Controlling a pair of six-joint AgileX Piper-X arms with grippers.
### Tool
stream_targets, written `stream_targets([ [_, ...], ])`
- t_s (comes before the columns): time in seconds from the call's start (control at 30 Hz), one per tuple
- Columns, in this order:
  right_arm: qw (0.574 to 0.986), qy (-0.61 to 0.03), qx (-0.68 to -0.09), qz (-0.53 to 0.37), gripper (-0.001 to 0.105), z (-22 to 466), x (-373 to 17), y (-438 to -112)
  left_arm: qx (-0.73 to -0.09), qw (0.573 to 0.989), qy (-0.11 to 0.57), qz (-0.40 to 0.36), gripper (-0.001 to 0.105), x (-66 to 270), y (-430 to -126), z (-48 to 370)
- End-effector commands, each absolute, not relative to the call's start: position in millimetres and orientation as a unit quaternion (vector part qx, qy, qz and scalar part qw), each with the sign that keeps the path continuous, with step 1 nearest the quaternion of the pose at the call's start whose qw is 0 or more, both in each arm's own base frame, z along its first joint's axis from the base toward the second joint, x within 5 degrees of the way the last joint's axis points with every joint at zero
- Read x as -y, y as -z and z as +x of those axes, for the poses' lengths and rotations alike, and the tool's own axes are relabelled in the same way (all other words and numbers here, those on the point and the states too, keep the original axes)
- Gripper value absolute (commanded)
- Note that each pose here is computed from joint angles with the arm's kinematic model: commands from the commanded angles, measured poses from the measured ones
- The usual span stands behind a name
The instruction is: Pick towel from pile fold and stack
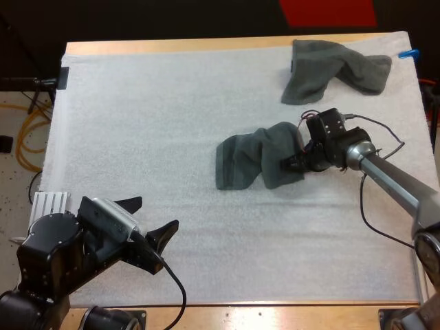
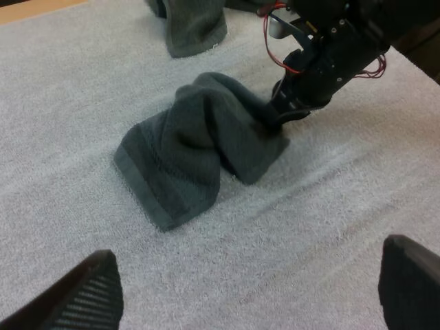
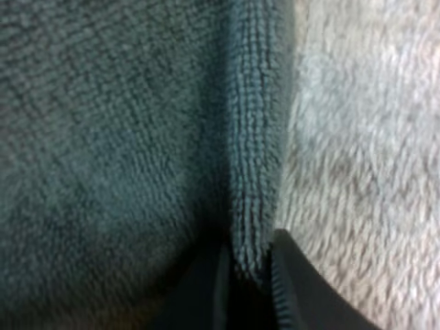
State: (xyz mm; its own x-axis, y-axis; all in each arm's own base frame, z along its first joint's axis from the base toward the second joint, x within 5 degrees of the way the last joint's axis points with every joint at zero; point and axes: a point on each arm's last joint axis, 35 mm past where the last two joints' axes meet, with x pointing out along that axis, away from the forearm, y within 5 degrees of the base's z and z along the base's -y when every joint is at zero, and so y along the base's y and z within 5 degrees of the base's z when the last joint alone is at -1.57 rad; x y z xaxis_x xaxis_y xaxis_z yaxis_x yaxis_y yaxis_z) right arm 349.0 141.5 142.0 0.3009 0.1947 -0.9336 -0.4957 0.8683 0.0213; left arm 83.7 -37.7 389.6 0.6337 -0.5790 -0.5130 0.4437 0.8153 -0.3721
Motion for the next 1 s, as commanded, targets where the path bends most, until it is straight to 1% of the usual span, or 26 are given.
stream_targets([
  [0.0, 0.8, -0.225, -0.539, -0.138, 0.0, 348, -140, -154, -0.317, 0.897, 0.288, -0.109, 0.074, 38, -390, 82],
  [0.2, 0.849, -0.214, -0.452, -0.171, 0.0, 339, -134, -221, -0.317, 0.897, 0.288, -0.109, 0.074, 38, -390, 82],
  [0.27, 0.867, -0.205, -0.414, -0.187, 0.0, 331, -130, -250, -0.317, 0.897, 0.288, -0.109, 0.074, 38, -390, 82],
  [0.3, 0.871, -0.202, -0.407, -0.189, 0.0, 329, -129, -256, -0.317, 0.897, 0.288, -0.109, 0.074, 38, -390, 82],
  [0.37, 0.89, -0.182, -0.369, -0.198, 0.0, 318, -123, -284, -0.317, 0.897, 0.288, -0.109, 0.074, 38, -390, 82],
  [0.47, 0.907, -0.146, -0.325, -0.226, 0.0, 304, -114, -316, -0.317, 0.897, 0.288, -0.109, 0.074, 38, -390, 82],
  [0.5, 0.909, -0.136, -0.315, -0.235, 0.0, 300, -111, -322, -0.317, 0.897, 0.288, -0.109, 0.074, 38, -390, 82],
  [0.57, 0.913, -0.087, -0.284, -0.28, 0.0, 288, -102, -344, -0.317, 0.897, 0.288, -0.109, 0.074, 38, -390, 82],
  [0.6, 0.912, -0.076, -0.279, -0.291, 0.0, 285, -100, -348, -0.317, 0.897, 0.288, -0.109, 0.074, 38, -390, 82],
  [0.67, 0.902, -0.029, -0.257, -0.345, 0.0, 274, -92, -367, -0.317, 0.897, 0.288, -0.108, 0.074, 38, -390, 82],
  [0.77, 0.89, 0.016, -0.235, -0.392, 0.0, 261, -83, -389, -0.316, 0.897, 0.289, -0.107, 0.074, 38, -390, 82],
  [0.87, 0.895, 0.034, -0.212, -0.392, 0.0, 249, -78, -407, -0.316, 0.897, 0.289, -0.107, 0.074, 38, -390, 82],
  [0.97, 0.906, 0.039, -0.201, -0.372, 0.0, 241, -75, -415, -0.316, 0.897, 0.289, -0.107, 0.074, 38, -390, 82],
])
